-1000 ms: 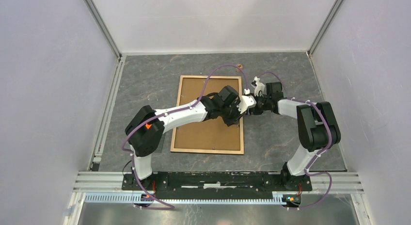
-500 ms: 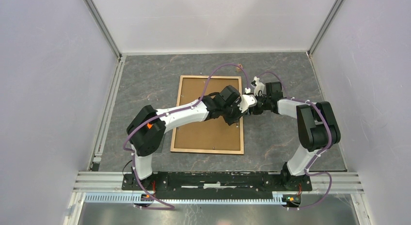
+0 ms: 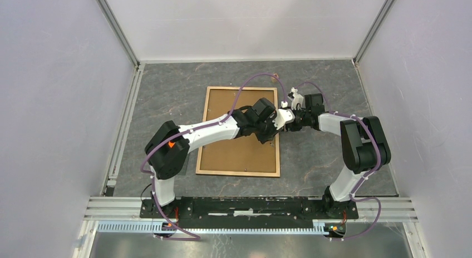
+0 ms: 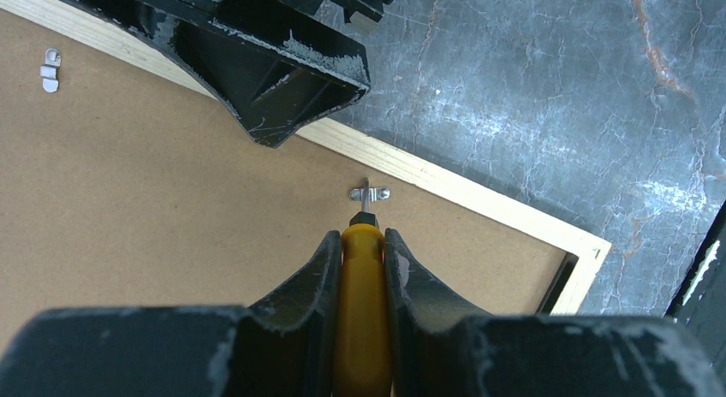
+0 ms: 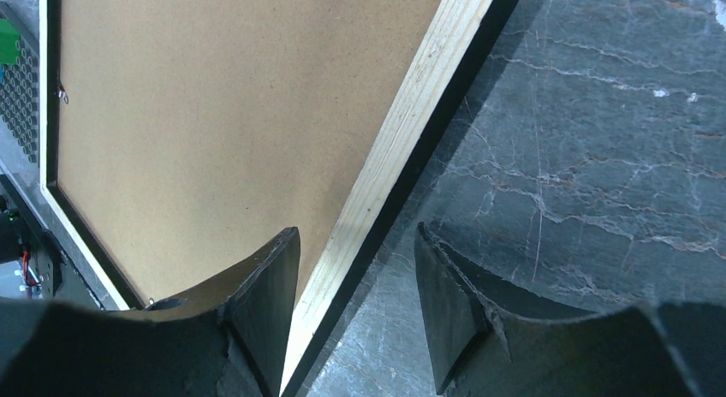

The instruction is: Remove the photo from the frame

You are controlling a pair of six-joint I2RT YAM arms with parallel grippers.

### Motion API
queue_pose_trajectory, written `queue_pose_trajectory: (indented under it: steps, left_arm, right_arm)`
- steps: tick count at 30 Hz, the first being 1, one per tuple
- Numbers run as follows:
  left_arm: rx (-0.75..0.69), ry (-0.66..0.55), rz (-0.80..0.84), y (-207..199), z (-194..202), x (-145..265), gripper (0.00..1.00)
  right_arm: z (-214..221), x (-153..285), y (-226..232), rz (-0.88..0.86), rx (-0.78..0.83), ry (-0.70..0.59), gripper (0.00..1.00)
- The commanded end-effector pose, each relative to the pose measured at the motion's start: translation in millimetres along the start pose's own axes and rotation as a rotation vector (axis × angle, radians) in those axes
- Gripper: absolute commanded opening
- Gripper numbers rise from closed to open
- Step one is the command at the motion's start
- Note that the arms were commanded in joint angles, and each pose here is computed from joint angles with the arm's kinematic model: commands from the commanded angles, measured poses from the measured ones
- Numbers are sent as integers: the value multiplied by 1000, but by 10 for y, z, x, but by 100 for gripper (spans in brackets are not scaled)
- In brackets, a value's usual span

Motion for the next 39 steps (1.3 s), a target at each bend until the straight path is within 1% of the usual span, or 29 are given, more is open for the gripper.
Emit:
queue_pose_trajectory:
  steps: [1,17,29,33,35,39]
  left_arm:
    - [-34,37,-32,29,68,156,2]
    - [-31,51,4,-42,119,256,2]
    - [-33,36,57,-142,38,307,2]
    - [38,4,62,-67,-15,441,2]
    - [41,-15,31,-2,-37,507,2]
    - [61,-78,19,68,-108,655,2]
  right_arm:
    - [118,-54,-128,63,-4,50,58]
    - [132,-72,-107,54,-5,52,58]
    - [98,-35,-55,69,29,48,58]
    - [98,-8,19,107,81,50,58]
    - [121,-6,50,126,94,51,59]
    - [165,16,20,204,103,73,58]
Point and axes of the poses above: each gripper's point midway between its finger pads, its own x axis back along the fingers, its own y axis along the line the jaws close on, z = x × y, the point moved 3 cm from there along x, back along the fingers, and after that the axes turned 7 degrees about x, right-handed, at the moved point
